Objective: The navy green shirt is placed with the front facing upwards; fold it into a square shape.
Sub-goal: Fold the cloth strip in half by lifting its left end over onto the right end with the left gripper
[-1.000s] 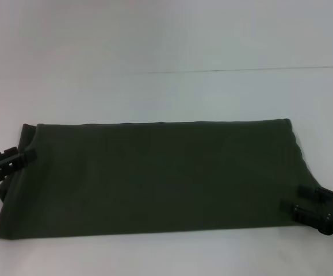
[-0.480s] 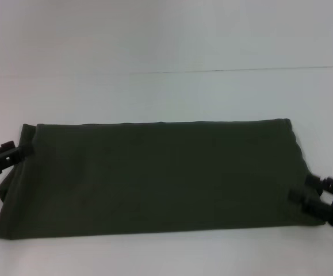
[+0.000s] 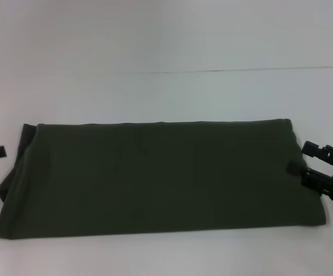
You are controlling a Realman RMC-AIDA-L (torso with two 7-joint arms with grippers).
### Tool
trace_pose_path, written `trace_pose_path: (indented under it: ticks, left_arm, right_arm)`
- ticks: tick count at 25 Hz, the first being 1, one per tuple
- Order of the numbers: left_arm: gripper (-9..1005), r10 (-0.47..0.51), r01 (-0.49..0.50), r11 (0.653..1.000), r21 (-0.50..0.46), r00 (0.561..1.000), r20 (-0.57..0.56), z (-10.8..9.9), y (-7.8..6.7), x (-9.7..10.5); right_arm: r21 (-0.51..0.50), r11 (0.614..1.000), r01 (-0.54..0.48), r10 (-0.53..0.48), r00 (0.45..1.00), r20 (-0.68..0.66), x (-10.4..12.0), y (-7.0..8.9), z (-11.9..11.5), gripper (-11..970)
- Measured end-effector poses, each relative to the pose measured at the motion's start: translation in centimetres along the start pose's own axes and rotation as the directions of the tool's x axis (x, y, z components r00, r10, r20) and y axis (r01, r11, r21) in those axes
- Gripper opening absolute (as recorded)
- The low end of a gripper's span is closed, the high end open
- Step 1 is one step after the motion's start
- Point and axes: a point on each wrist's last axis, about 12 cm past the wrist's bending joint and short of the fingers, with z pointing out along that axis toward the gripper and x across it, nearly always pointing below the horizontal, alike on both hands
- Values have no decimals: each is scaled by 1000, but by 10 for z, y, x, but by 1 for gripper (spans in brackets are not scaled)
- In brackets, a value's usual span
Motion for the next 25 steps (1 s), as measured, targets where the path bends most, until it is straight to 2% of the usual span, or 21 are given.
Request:
trace_pose_path:
  ticks: [1, 5, 9, 14, 20, 25]
  left_arm:
    - [619, -18, 15, 999, -29, 995, -97, 10, -6, -9]
    - [619, -14, 6, 999, -49, 986, -168, 21, -15, -18]
    - [619, -19, 7, 998, -61, 983, -185, 27, -22, -30]
    - [755, -27, 14, 998, -66, 980, -198, 27, -24, -34]
    - [849, -47, 20, 993, -112, 968, -247, 26, -21, -34]
    - [848, -48, 14, 992, -129, 964, -261, 27, -19, -33]
  right_arm:
    - [-3, 1000, 2, -2, 1000, 1, -1, 0, 1, 795]
    - [-13, 1000, 8, -8, 1000, 4, -3, 0, 5, 794]
    - [-15, 1000, 8, -8, 1000, 5, -3, 0, 6, 794]
    - [-9, 1000, 8, -8, 1000, 5, -3, -1, 5, 794]
    - [-12, 1000, 12, -12, 1000, 2, -4, -1, 7, 794]
    - [-21, 1000, 15, -15, 1000, -1, -6, -2, 10, 794]
